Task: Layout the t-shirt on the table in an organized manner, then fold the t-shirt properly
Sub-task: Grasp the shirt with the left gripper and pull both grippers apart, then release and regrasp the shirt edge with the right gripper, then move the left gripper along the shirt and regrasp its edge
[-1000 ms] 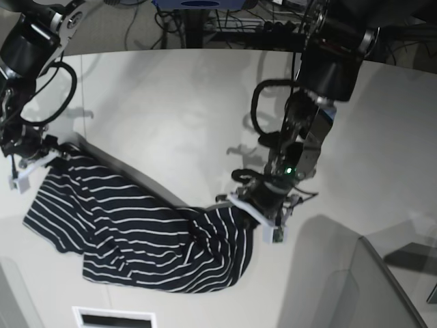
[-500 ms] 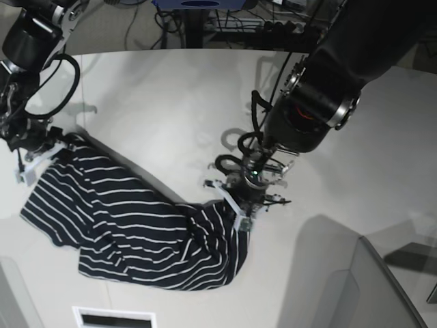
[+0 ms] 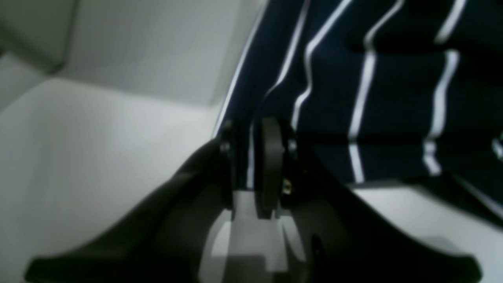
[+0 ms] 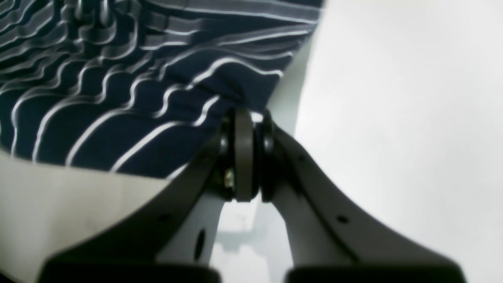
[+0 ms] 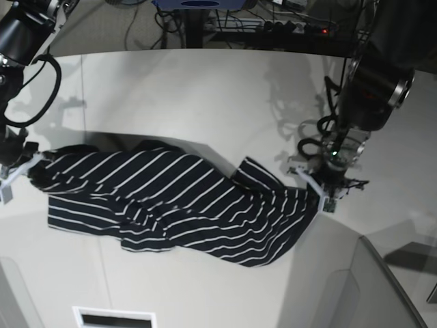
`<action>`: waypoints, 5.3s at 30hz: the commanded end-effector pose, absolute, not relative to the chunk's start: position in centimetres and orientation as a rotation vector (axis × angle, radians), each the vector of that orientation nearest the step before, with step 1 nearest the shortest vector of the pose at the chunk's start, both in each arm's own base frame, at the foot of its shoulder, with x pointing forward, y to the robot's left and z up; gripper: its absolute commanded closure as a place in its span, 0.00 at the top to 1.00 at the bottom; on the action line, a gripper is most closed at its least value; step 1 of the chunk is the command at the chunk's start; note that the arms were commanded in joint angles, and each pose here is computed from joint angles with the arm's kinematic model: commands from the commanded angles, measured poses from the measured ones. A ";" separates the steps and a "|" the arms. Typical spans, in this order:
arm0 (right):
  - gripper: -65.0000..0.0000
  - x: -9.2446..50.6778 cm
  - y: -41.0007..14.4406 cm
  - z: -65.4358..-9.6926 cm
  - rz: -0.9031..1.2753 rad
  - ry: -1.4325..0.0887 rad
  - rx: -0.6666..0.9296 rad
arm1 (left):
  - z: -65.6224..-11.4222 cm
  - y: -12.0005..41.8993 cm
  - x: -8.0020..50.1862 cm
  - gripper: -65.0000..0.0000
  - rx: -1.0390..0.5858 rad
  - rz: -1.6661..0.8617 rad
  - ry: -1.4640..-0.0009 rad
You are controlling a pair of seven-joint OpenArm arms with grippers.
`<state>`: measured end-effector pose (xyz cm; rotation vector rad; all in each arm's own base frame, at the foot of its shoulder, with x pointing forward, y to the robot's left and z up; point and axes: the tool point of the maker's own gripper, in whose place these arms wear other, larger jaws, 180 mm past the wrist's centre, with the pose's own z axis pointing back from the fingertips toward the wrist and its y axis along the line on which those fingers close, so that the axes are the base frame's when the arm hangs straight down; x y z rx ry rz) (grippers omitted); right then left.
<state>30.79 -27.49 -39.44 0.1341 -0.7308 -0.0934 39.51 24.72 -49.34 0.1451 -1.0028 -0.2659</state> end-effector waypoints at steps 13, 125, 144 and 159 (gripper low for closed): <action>0.01 31.9 -29.7 -38.2 -0.019 -0.737 0.077 | -47.2 30.2 35.3 0.16 0.196 -0.224 -0.875; 0.00 24.0 -16.7 -46.1 0.147 -0.386 0.177 | -45.2 19.5 34.6 0.16 -0.038 -0.049 -0.934; 0.49 21.1 -19.7 -48.5 0.016 -0.396 0.175 | -48.2 6.5 35.0 0.00 -0.218 -0.238 -0.842; 0.51 18.2 -19.8 -49.4 0.007 -0.385 0.171 | -48.8 9.2 34.6 0.00 -0.169 -0.250 -0.824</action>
